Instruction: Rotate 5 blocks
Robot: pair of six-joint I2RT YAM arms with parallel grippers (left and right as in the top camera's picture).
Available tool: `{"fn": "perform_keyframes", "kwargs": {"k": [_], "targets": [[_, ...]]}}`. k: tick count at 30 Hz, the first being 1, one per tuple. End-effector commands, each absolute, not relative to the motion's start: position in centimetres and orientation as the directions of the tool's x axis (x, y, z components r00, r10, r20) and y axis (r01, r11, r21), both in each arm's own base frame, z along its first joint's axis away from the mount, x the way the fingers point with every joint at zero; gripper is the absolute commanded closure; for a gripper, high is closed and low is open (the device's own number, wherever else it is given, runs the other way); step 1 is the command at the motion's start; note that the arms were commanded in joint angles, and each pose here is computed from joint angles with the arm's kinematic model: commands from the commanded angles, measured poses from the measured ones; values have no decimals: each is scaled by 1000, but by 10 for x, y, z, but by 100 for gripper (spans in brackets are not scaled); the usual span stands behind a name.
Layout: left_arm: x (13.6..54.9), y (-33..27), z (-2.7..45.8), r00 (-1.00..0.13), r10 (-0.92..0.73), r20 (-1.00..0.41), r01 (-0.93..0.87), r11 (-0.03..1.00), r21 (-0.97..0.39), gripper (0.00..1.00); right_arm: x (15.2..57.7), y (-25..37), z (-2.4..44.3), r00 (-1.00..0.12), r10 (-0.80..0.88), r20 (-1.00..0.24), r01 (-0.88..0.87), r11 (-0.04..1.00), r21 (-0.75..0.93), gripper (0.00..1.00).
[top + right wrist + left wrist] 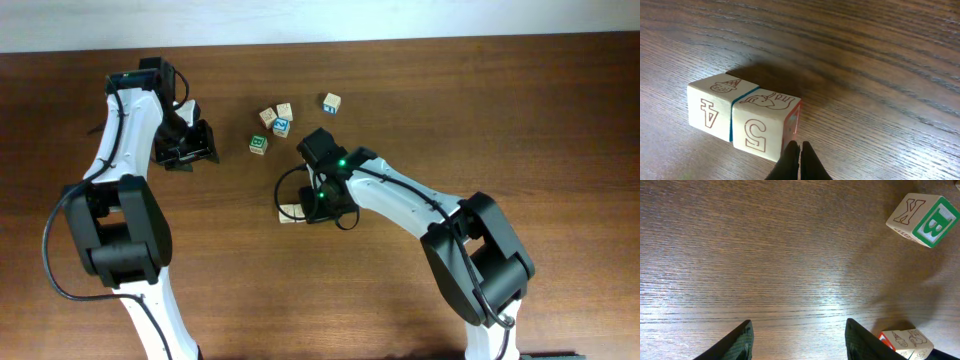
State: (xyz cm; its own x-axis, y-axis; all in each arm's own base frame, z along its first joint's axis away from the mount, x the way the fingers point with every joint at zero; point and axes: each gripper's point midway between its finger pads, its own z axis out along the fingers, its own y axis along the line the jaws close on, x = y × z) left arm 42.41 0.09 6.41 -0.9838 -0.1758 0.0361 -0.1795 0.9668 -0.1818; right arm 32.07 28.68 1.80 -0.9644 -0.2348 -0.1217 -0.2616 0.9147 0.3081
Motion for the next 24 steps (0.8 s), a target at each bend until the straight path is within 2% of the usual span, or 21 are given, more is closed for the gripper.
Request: {"fn": "perform_keyframes", "kwargs": {"k": [1, 7, 11, 13, 17, 18, 22, 24], "targets": [[428, 1, 63, -982, -185, 31, -188, 965, -183, 43, 313, 293, 13, -955, -275, -111, -296, 901, 316, 95], [428, 1, 63, -982, -185, 32, -187, 965, -183, 44, 314, 287, 14, -956, -271, -108, -292, 908, 302, 94], [428, 1, 63, -982, -185, 31, -188, 965, -183, 44, 344, 258, 56, -977, -179, -115, -207, 930, 303, 81], [428, 1, 63, -982, -185, 31, -188, 965, -183, 44, 362, 231, 75, -988, -100, -117, -128, 956, 266, 71], [428, 1, 63, -982, -185, 31, -188, 965, -183, 44, 393, 161, 77, -991, 71, -115, 48, 981, 190, 67], [428, 1, 63, -982, -185, 31, -188, 965, -183, 44, 401, 153, 76, -988, 70, -135, 44, 982, 184, 67], [428, 1, 63, -982, -185, 31, -188, 965, -183, 45, 428, 173, 82, -945, -141, -296, -199, 964, 176, 59], [429, 1, 63, -982, -185, 31, -188, 965, -183, 46, 433, 188, 80, -915, -222, -337, -288, 944, 159, 55]]}}
